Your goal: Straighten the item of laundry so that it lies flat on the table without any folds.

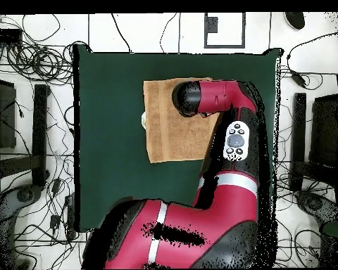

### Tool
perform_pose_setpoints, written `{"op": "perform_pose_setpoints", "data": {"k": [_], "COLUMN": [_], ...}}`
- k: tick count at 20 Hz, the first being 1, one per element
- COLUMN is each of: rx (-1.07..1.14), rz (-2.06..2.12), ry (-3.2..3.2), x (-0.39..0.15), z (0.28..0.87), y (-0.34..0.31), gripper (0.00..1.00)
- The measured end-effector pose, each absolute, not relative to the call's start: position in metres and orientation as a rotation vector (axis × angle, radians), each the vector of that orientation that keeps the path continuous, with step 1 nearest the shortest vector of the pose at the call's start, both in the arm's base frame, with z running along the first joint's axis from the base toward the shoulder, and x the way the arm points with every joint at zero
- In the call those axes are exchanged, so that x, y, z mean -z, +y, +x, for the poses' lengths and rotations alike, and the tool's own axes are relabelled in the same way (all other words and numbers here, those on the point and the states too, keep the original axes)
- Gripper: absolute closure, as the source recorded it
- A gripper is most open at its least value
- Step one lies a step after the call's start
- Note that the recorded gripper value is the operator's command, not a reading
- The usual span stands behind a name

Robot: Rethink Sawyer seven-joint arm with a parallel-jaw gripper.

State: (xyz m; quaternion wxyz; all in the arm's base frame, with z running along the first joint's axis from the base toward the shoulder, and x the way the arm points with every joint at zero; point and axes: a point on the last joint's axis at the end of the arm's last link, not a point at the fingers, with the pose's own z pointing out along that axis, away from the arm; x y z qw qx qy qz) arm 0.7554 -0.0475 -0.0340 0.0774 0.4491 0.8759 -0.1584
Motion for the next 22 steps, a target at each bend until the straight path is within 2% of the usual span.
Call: {"op": "perform_pose_setpoints", "data": {"k": [3, 14, 22], "rx": [0.467, 0.415, 0.416], "rz": [1.35, 1.456, 1.524], "ry": [2.644, 2.644, 2.681], "x": [0.048, 0.042, 0.03], "z": [0.751, 0.755, 0.737], "y": [-0.042, -0.049, -0.041], "gripper": [0.0, 0.0, 0.0]}}
